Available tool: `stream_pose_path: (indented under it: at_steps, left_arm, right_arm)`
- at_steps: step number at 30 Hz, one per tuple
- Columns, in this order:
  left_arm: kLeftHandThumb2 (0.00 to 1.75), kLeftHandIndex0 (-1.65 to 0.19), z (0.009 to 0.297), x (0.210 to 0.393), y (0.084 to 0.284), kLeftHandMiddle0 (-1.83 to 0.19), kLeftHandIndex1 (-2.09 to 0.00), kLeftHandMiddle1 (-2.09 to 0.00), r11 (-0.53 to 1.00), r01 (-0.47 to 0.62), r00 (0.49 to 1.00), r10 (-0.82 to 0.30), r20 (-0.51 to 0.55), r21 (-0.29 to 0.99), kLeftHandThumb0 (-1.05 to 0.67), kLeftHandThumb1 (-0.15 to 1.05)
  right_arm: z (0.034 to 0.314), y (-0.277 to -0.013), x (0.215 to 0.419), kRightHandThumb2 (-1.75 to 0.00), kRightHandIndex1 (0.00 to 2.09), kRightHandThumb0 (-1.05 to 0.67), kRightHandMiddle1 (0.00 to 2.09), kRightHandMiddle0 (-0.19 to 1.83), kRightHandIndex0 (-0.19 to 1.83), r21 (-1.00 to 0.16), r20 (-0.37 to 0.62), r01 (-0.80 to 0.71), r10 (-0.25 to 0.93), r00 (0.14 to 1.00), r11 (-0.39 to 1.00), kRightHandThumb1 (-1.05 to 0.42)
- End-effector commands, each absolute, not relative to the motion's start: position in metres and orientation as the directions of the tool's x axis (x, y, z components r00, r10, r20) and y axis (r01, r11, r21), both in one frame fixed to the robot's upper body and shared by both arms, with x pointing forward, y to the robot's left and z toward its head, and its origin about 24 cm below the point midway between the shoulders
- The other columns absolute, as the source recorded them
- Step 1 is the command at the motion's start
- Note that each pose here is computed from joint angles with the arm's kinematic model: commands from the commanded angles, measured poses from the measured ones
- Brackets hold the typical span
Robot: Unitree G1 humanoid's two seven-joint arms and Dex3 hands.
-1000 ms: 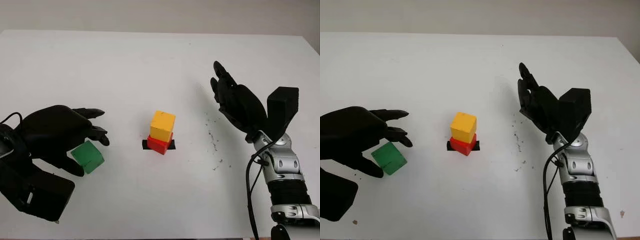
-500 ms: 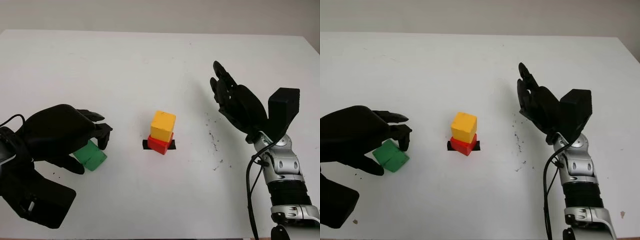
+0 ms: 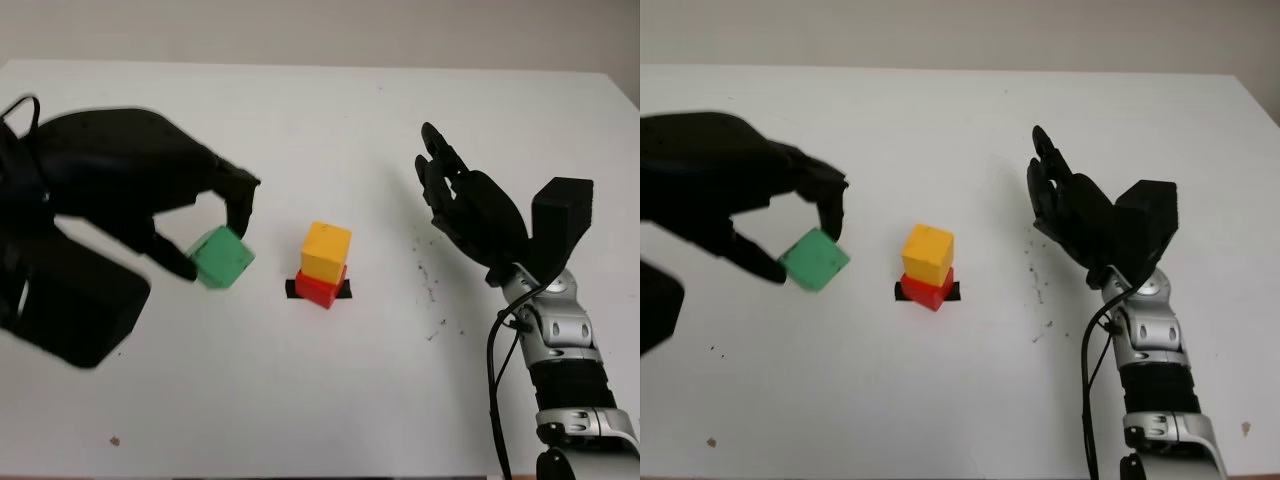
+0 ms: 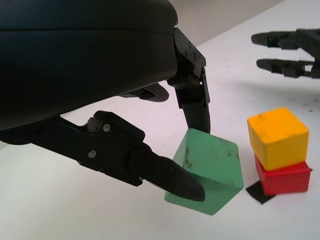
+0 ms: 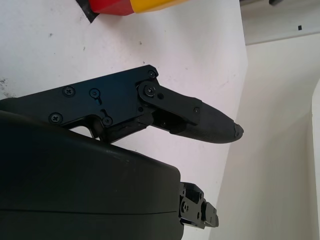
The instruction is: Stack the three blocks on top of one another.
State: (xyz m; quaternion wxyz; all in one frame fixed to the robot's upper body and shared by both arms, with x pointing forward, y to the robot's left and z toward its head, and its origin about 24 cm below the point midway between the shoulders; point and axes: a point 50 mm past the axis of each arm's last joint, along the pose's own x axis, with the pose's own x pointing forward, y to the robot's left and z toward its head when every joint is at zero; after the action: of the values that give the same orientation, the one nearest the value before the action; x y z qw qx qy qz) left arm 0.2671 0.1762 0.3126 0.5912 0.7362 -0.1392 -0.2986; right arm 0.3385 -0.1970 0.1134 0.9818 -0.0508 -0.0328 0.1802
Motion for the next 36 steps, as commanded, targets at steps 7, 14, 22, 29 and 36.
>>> stream_pose_path:
  at_steps: [7,14,22,29,36]
  left_arm:
    - [0.05,-0.64,0.343,0.286,0.16,-0.42,-0.78,-0.06,-0.215,0.151,0.758,-0.601,-0.252,0.965,-0.41,1.0]
    - [0.05,-0.54,0.35,0.297,0.151,-0.36,-1.05,-0.04,-0.034,0.107,0.736,-0.669,-0.102,0.994,-0.41,0.99]
    - [0.07,-0.35,0.322,0.317,0.165,-0.21,-1.33,-0.03,0.335,0.239,0.755,-0.655,0.042,0.911,-0.4,1.03]
    - [0.06,-0.31,0.299,0.322,0.169,-0.16,-1.45,-0.04,0.464,0.296,0.772,-0.631,0.077,0.835,-0.44,1.05]
    - [0.07,-0.28,0.283,0.319,0.167,-0.16,-1.49,-0.04,0.531,0.313,0.794,-0.602,0.09,0.787,-0.45,1.05]
  right_arm:
    - [0.117,-0.188,0.339,-0.78,0.0,-0.63,0.0,-0.19,-0.19,-0.132,0.047,-0.362,0.37,0.928,0.923,-1.05]
    - [0.114,-0.183,0.337,-0.8,0.0,-0.64,0.0,-0.19,-0.19,-0.127,0.054,-0.36,0.369,0.928,0.924,-1.05]
    - [0.11,-0.184,0.333,-0.78,0.0,-0.63,0.0,-0.19,-0.19,-0.124,0.057,-0.345,0.353,0.934,0.93,-1.05]
    - [0.107,-0.185,0.332,-0.77,0.0,-0.62,0.0,-0.19,-0.19,-0.121,0.059,-0.344,0.353,0.934,0.931,-1.05]
    - [0.106,-0.183,0.332,-0.75,0.0,-0.61,0.01,-0.19,-0.19,-0.111,0.045,-0.331,0.337,0.94,0.937,-1.05]
